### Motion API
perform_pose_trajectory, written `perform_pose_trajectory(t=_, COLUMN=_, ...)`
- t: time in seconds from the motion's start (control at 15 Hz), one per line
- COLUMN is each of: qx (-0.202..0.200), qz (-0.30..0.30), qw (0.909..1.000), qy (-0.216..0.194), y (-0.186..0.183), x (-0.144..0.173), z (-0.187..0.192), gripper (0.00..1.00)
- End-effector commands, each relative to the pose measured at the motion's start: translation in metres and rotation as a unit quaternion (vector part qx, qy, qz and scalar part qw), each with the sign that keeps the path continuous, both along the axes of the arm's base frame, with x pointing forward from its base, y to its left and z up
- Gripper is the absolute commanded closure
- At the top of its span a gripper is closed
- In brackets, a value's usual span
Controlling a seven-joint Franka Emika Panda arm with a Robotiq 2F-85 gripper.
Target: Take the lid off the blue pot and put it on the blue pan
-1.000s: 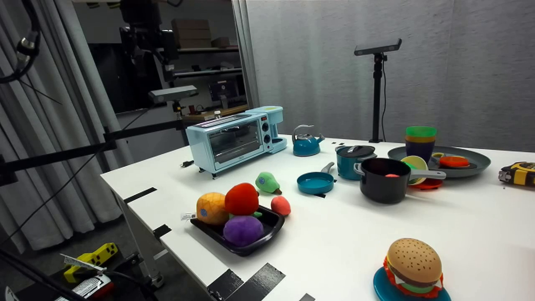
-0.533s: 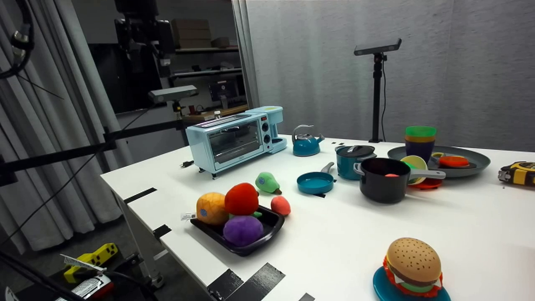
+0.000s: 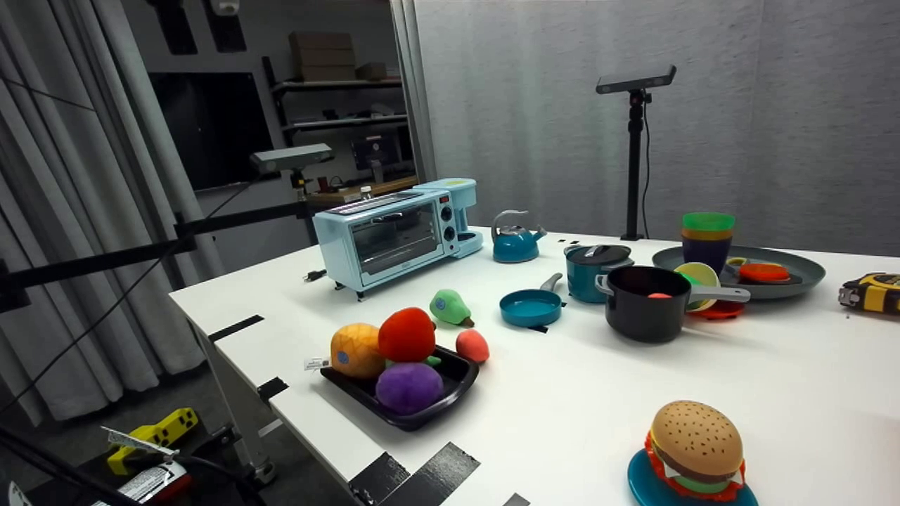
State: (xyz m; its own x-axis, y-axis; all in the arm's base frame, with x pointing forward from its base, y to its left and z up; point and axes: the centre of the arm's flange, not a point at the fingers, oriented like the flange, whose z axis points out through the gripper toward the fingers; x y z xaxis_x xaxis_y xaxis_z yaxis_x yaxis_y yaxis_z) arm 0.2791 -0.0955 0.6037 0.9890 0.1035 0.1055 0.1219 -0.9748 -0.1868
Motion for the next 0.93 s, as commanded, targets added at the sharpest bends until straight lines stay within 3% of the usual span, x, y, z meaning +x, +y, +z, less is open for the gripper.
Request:
perform_pose_trajectory(t=0.0, qx=-0.001, qz=0.001, qw=1.0000, qy=-0.001, y=0.001, x=-0.001, z=0.001, gripper=0.00)
perform_pose_trajectory(t=0.73, qx=-0.011, qz=-0.008, qw=0.9999, qy=-0.008, y=0.004, x=0.002, z=-0.003, gripper=0.00)
perform_pose_trajectory(t=0.8, qx=-0.015, qz=-0.012, qw=0.9997, qy=-0.017, y=0.000, x=0.035, z=-0.034, gripper=0.00)
perform_pose_trajectory(t=0.87, qx=-0.022, qz=-0.015, qw=0.9992, qy=-0.028, y=-0.003, x=0.047, z=-0.040, gripper=0.00)
